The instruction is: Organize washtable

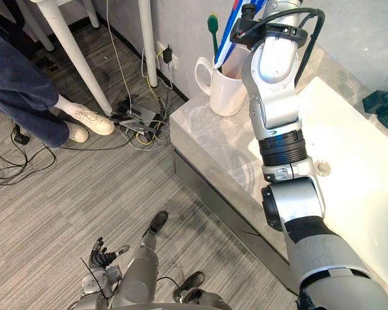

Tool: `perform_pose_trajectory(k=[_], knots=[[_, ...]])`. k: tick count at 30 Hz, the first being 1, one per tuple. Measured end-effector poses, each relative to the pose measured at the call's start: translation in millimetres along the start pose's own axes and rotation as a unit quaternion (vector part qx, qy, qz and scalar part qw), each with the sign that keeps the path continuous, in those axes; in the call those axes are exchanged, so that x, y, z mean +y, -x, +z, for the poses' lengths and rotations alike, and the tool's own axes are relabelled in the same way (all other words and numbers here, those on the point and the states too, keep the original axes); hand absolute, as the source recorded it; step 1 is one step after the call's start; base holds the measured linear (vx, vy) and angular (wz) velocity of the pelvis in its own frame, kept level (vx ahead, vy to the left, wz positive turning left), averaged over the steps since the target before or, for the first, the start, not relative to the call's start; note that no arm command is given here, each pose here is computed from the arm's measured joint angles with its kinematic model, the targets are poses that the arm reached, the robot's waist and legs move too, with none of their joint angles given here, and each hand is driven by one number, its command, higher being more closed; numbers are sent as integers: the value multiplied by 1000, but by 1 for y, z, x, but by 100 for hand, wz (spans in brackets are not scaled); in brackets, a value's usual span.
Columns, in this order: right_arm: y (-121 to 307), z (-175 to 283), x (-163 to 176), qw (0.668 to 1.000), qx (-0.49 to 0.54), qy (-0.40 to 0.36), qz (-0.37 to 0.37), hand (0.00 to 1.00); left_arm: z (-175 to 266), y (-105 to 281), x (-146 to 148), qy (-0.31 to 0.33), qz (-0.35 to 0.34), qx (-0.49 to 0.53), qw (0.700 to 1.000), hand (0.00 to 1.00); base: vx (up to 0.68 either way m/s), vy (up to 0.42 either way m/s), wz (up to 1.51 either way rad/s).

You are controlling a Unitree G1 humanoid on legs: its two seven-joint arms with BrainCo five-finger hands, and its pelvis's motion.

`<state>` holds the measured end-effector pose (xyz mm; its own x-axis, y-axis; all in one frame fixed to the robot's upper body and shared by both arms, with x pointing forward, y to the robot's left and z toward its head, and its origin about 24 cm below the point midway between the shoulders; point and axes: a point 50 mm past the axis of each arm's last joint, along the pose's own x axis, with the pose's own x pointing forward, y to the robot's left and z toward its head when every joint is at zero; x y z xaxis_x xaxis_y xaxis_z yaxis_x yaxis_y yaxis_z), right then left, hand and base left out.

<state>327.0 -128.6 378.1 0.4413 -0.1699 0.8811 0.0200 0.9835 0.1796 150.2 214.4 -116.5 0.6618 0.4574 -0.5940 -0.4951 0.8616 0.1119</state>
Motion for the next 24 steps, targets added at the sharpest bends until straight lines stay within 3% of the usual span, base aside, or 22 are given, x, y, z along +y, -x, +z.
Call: perform_pose_trajectory(k=[24], knots=[[-8, 8, -4, 1000, -16, 0, -16, 100, -1, 0, 2, 11, 5, 1, 1000, 0, -1, 2, 0]])
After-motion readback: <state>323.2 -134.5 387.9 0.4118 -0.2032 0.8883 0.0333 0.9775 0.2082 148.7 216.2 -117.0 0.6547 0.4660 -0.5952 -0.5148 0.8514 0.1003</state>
